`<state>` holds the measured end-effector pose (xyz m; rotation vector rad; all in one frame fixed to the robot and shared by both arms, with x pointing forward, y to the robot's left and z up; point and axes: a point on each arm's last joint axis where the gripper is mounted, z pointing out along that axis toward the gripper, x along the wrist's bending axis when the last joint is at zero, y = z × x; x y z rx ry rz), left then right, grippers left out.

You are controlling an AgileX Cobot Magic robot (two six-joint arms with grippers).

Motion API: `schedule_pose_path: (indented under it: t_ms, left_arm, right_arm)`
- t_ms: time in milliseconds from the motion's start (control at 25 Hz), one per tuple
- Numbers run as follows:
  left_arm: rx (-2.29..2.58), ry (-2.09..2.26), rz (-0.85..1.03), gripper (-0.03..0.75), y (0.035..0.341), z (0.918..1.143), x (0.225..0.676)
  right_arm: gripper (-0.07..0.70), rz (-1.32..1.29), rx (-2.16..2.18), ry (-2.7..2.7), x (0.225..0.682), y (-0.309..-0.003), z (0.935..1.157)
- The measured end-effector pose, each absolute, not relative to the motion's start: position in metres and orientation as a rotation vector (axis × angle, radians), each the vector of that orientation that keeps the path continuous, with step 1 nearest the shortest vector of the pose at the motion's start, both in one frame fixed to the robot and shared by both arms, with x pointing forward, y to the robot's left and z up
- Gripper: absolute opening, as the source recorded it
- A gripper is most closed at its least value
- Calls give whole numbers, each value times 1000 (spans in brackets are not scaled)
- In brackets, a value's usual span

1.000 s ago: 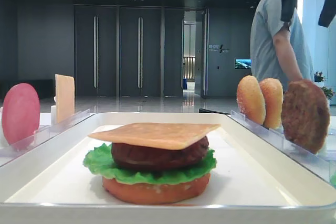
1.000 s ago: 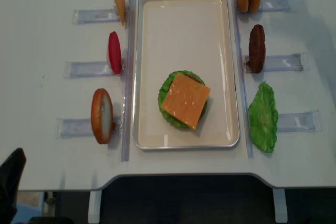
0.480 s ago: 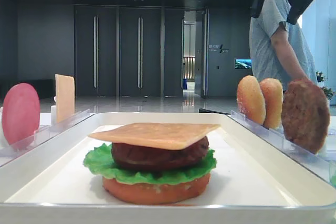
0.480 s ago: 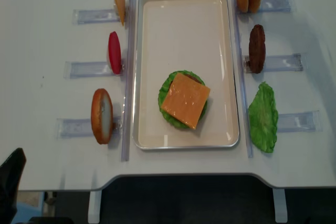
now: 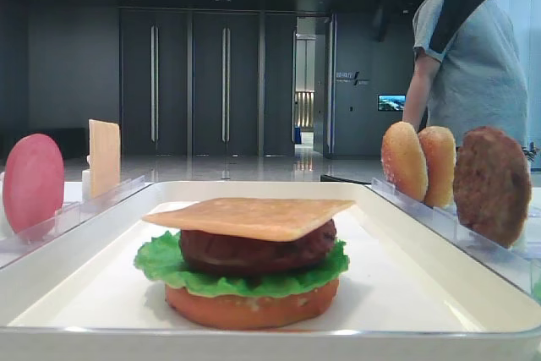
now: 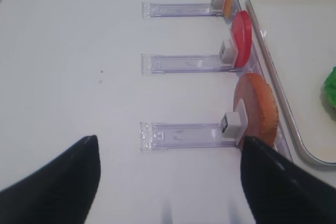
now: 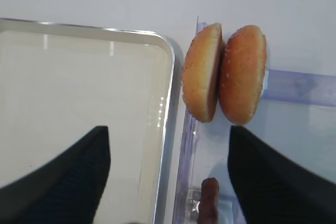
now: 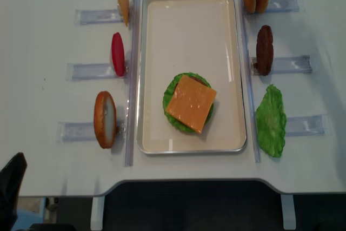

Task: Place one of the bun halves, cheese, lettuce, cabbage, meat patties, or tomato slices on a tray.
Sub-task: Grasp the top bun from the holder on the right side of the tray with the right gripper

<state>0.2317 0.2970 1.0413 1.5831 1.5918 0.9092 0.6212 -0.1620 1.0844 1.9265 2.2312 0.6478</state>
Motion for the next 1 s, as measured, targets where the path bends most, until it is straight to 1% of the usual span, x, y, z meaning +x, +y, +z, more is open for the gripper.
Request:
schedule_pose_path:
  t_ms: [280, 720, 1000]
  left_arm:
    - [1583, 1592, 909, 641, 297, 1041, 232]
    - [1583, 1592, 909, 641, 297, 1041, 232]
    - [1583, 1592, 909, 641, 297, 1041, 232]
  right_arm:
    - [465, 644, 1922, 2239, 627, -154, 1073]
    - [465, 663, 1873, 2196, 637, -154, 1066]
    - [467, 677, 1841, 2194, 639, -154, 1066]
